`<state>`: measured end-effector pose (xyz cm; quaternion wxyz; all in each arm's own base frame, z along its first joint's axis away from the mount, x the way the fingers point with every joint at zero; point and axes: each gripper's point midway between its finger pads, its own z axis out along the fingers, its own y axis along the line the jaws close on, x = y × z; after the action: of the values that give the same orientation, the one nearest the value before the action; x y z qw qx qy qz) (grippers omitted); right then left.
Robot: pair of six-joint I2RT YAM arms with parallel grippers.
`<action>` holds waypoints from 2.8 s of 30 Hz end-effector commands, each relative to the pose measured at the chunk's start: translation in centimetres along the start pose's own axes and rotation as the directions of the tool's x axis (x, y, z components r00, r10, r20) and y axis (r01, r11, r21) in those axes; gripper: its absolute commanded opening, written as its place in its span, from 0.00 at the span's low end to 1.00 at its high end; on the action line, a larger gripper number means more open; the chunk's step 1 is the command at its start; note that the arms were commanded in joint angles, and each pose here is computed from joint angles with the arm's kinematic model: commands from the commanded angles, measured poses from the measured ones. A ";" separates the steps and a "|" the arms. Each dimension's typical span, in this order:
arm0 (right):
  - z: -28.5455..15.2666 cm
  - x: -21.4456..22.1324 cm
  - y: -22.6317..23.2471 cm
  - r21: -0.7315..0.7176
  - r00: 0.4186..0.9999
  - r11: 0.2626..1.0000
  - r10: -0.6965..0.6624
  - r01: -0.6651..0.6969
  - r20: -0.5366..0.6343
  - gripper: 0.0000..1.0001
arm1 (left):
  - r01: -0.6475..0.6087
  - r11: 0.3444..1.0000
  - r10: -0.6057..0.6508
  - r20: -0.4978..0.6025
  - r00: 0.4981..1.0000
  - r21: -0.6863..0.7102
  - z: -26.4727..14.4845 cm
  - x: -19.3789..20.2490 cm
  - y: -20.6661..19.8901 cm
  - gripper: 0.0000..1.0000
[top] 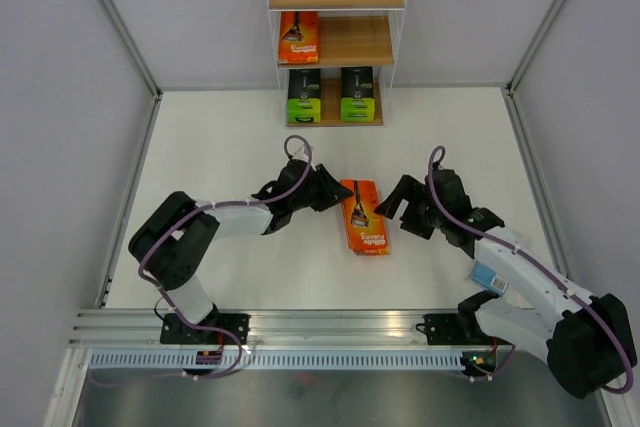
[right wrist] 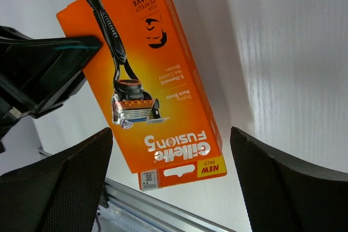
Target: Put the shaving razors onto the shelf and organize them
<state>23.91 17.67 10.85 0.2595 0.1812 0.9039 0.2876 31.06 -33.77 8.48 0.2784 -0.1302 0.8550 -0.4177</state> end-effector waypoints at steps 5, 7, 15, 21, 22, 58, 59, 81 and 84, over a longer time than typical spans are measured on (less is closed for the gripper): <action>-0.9 -0.7 1.0 -0.240 0.993 0.966 0.108 -0.093 0.047 0.94 | 0.018 0.954 -0.076 0.184 0.980 0.299 -2.8 -7.0 -5.9 0.13; -1.1 -1.2 1.6 -0.292 0.991 0.953 0.110 -0.083 0.078 0.94 | 0.034 0.951 -0.104 0.217 0.971 0.307 -3.5 -8.4 -6.3 0.14; -3.5 -4.5 6.3 -0.453 0.977 0.891 0.120 -0.028 0.176 0.95 | 0.056 0.932 -0.183 0.332 0.925 0.358 -5.8 -12.7 -10.4 0.14; -3.5 -5.6 9.0 -0.547 0.980 0.837 0.113 -0.006 0.163 0.93 | 0.059 0.904 -0.214 0.328 0.920 0.424 -6.1 -13.7 -12.8 0.14; -3.4 -5.8 9.1 -0.547 0.979 0.837 0.113 -0.001 0.172 0.93 | 0.060 0.898 -0.215 0.315 0.924 0.436 -6.0 -13.5 -13.2 0.14; -5.8 -19.9 15.6 -0.527 0.795 0.846 0.259 0.088 0.548 0.08 | 0.006 0.973 -0.098 0.389 0.916 0.231 -8.5 -20.7 -10.4 0.72; -5.6 -20.4 15.8 -0.527 0.789 0.846 0.272 0.076 0.551 0.08 | -0.042 0.976 -0.052 0.417 0.907 0.212 -9.8 -21.0 -10.6 0.72; 2.0 -30.4 22.3 -0.711 0.712 0.694 0.555 -0.112 0.430 0.13 | -0.175 0.984 0.165 0.417 0.894 -0.013 -14.0 -19.0 -4.1 0.72; 3.0 -31.4 23.3 -0.711 0.716 0.691 0.562 -0.131 0.413 0.14 | -0.201 0.979 0.196 0.414 0.889 -0.032 -14.4 -19.0 -3.9 0.72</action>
<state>53.55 21.76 29.26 0.4935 0.3427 0.6188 0.5061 38.63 -18.77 24.35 0.4715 -0.1636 0.7864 -0.3639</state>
